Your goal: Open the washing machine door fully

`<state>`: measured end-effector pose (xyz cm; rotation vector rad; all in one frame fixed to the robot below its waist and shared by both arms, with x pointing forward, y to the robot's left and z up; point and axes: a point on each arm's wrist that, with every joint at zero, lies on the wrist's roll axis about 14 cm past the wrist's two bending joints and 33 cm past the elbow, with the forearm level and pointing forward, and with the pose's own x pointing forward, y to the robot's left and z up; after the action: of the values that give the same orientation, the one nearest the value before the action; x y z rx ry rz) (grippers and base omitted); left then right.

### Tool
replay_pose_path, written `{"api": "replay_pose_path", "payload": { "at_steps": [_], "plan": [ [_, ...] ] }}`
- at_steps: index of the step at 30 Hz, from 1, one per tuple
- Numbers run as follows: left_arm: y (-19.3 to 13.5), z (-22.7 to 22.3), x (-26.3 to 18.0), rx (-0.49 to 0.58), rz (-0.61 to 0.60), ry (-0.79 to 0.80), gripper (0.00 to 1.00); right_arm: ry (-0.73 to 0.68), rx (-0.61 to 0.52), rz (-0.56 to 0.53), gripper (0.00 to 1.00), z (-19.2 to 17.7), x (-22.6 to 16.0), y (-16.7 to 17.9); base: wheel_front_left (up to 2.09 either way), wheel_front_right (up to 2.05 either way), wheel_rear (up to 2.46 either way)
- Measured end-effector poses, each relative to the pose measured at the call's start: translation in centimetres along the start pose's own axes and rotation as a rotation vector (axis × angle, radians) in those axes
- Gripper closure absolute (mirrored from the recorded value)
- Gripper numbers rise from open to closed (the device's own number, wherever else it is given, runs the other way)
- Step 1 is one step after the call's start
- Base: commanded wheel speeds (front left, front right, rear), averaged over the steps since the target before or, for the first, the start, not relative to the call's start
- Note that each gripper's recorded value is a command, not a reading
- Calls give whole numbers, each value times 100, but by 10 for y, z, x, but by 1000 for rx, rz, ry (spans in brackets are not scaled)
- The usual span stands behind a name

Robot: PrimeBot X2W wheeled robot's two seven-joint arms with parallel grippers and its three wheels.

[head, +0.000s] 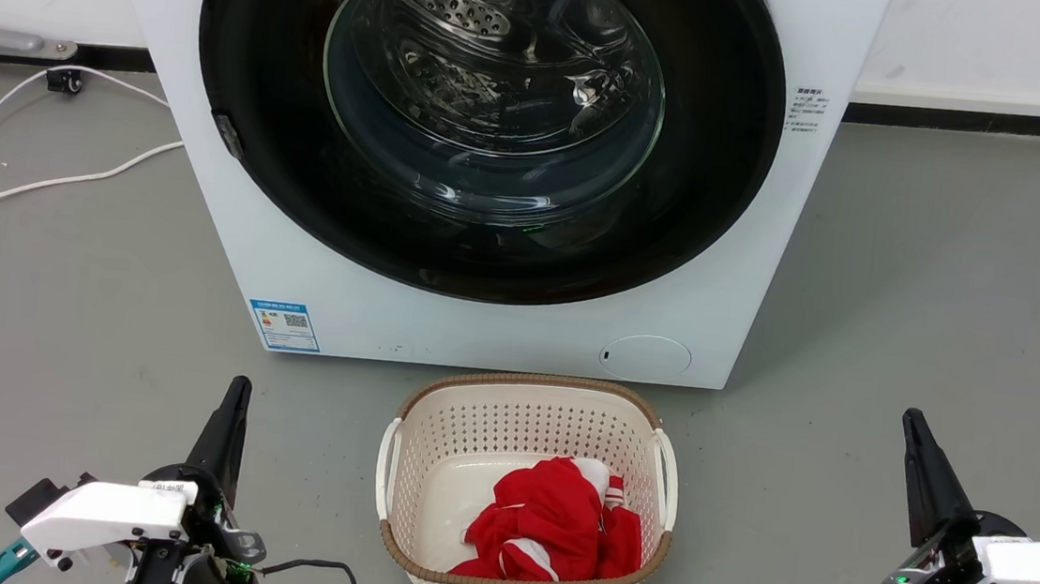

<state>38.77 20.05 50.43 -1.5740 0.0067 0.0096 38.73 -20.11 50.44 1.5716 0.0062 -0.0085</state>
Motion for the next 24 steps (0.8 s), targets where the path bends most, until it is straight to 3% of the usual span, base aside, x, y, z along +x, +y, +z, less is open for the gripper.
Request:
{"api": "replay_pose_path", "payload": {
  "at_steps": [5, 6, 10, 19, 24],
  "plan": [
    [0, 0, 0, 0, 0, 0, 100, 0, -1, 0, 100, 0, 0, 0, 0, 0, 0],
    [2, 0, -1, -2, 5, -1, 0, -1, 0, -5, 0, 0, -1, -2, 0, 0, 0],
    [18, -2, -8, -9, 54, -3, 0, -6, 4, -54, 0, 0, -9, -18, 0, 0, 0],
    [8, -6, -6, 33, 24, -13, 0, -19, -34, -22, 0, -4, -6, -8, 0, 0, 0],
    [-1, -3, -4, 108, -2, -29, 0, -26, -102, 2, 0, -4, -6, 0, 0, 0, 0]
  ]
}}
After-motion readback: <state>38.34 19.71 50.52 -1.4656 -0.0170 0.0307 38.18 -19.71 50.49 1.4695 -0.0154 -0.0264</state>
